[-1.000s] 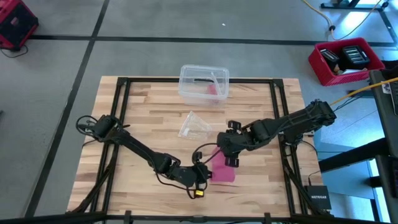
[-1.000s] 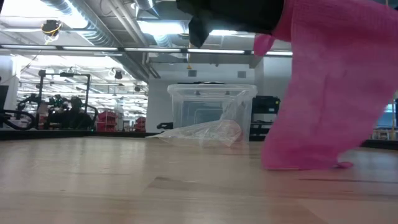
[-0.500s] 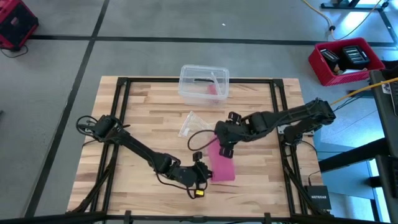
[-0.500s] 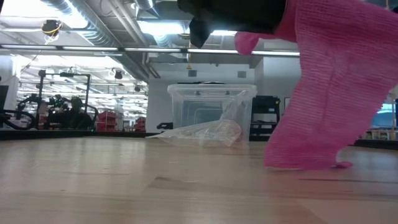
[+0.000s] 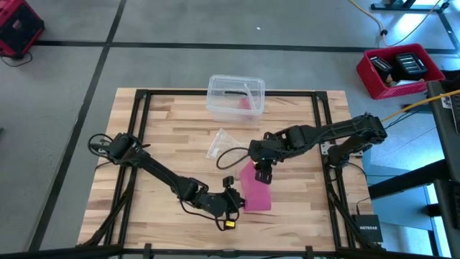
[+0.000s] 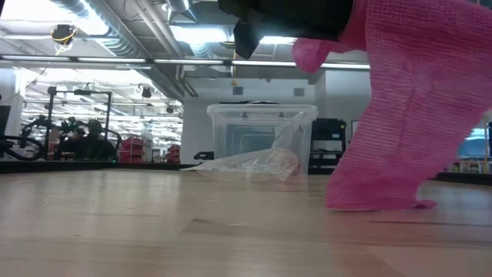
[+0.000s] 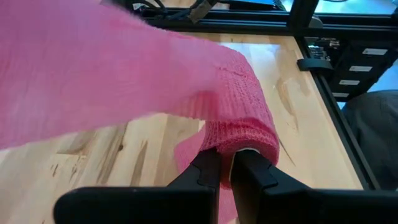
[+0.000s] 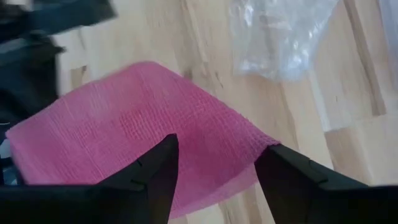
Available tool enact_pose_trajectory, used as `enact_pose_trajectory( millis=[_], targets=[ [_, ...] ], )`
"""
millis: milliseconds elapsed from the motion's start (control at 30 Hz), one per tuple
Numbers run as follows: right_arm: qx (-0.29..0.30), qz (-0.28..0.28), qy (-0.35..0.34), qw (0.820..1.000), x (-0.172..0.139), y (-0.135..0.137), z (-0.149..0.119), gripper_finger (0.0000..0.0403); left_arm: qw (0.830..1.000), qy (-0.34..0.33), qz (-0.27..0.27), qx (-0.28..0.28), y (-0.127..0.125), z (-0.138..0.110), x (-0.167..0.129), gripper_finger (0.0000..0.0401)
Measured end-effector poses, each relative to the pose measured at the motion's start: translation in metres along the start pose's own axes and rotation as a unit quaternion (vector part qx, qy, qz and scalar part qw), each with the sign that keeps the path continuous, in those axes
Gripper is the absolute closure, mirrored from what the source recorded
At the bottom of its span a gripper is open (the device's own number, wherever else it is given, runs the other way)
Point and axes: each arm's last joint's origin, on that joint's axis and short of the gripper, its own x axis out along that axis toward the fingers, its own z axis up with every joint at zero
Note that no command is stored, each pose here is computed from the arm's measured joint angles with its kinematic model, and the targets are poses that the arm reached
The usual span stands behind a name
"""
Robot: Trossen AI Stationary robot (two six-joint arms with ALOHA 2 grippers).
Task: Roll bandage
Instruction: Roll the pink bandage
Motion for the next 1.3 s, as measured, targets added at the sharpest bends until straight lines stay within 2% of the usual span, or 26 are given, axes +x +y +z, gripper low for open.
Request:
enact_pose_trajectory(
  millis=[167,267,433,633,733,833,900,1133,1300],
  targets=[
    [0.009,-0.014,0.022,1.000,0.004,-0.017,0.004,0.0196,1.000,0.003,-0.008,0.000,0.000,0.000,0.000,0.0388],
    [0.023,0.015,0.047,0.998,-0.002,-0.023,0.006,0.0196,1.000,0.004,-0.008,0.000,0.000,0.000,0.000,0.0388],
    [0.004,0.067,0.057,0.996,-0.014,-0.020,0.009,0.0196,1.000,0.007,-0.013,0.004,-0.001,-0.001,0.000,0.0388],
    [-0.013,0.048,0.031,0.998,-0.017,-0.022,0.014,0.0196,1.000,0.007,-0.013,0.005,-0.001,-0.001,0.000,0.0388],
    [-0.002,0.077,0.059,0.995,-0.017,-0.020,0.010,0.0196,1.000,0.007,-0.013,0.005,-0.001,-0.001,0.000,0.0388],
    [-0.006,0.103,0.105,0.989,-0.025,-0.008,-0.005,0.0196,1.000,0.006,-0.013,0.006,-0.001,0.000,-0.001,0.0388],
    [-0.016,0.094,0.103,0.990,-0.038,0.003,-0.018,0.0196,1.000,0.004,-0.012,0.005,0.000,0.001,-0.001,0.0388],
    [-0.088,0.029,0.003,0.996,-0.073,0.060,-0.072,0.0196,1.000,-0.006,-0.014,0.003,0.000,0.004,-0.002,0.0388],
    [-0.135,-0.016,-0.081,0.987,-0.063,0.098,-0.128,0.0196,0.999,-0.038,-0.014,0.002,0.000,0.016,-0.008,0.0388]
  ],
)
